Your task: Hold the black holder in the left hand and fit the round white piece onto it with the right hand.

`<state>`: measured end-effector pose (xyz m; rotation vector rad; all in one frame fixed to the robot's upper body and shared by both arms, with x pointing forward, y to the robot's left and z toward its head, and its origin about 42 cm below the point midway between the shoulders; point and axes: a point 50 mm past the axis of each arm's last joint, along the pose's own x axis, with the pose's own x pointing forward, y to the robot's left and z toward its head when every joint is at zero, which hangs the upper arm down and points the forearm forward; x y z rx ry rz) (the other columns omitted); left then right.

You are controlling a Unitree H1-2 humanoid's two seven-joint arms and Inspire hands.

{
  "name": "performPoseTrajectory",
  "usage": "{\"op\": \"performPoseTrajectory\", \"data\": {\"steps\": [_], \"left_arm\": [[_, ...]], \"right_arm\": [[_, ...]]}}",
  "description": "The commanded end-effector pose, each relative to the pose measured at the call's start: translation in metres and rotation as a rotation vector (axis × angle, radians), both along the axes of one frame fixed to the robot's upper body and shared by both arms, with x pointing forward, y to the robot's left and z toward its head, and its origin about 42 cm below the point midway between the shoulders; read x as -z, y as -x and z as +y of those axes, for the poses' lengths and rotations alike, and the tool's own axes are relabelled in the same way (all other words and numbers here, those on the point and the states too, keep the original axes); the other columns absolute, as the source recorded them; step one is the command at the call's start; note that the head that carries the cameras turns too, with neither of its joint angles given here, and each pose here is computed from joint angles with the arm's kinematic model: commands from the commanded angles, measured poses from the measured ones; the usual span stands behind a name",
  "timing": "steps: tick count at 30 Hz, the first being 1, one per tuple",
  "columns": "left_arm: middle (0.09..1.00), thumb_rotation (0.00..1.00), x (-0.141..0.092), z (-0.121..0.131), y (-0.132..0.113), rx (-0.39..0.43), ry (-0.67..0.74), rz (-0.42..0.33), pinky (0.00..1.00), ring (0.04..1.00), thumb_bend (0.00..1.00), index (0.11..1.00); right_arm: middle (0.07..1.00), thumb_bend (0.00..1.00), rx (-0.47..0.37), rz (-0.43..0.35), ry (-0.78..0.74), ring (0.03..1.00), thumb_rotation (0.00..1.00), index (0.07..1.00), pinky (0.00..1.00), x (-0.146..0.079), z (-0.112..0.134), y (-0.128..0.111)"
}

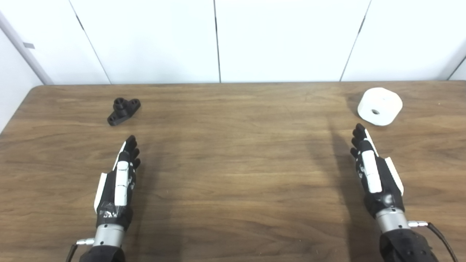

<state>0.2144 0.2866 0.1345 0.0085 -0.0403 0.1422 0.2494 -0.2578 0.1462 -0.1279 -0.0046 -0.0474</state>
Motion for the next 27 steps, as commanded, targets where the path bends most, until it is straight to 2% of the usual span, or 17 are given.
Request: {"op": "performPoseTrajectory", "data": {"steps": [1,16,20,24,27], "left_arm": [[1.0,0.98,-0.009,0.001,-0.001,0.006,-0.019,-0.058,1.0,1.0,0.56,0.986],[1.0,0.97,-0.005,-0.006,-0.001,0.002,-0.04,-0.053,1.0,1.0,0.58,0.969],[0.991,0.95,0.001,-0.012,0.0,-0.017,-0.038,-0.066,1.0,1.0,0.52,0.951],[0.999,0.95,0.007,-0.021,0.0,0.011,-0.029,-0.056,1.0,1.0,0.51,0.965],[1.0,0.99,0.012,-0.028,0.0,0.026,-0.033,-0.053,1.0,1.0,0.48,0.979]], "right_arm": [[1.0,0.61,-0.009,-0.109,0.01,1.0,1.0,1.0,1.0,-0.018,0.001,-0.006],[1.0,0.61,-0.023,-0.094,-0.001,1.0,1.0,1.0,1.0,-0.015,-0.004,-0.004],[1.0,0.62,-0.029,-0.08,-0.001,1.0,1.0,1.0,1.0,-0.012,-0.012,-0.002],[1.0,0.61,-0.033,-0.083,0.006,1.0,1.0,1.0,1.0,-0.006,-0.02,-0.002],[1.0,0.58,-0.043,-0.079,-0.005,1.0,1.0,1.0,1.0,-0.003,-0.025,-0.003]]}}
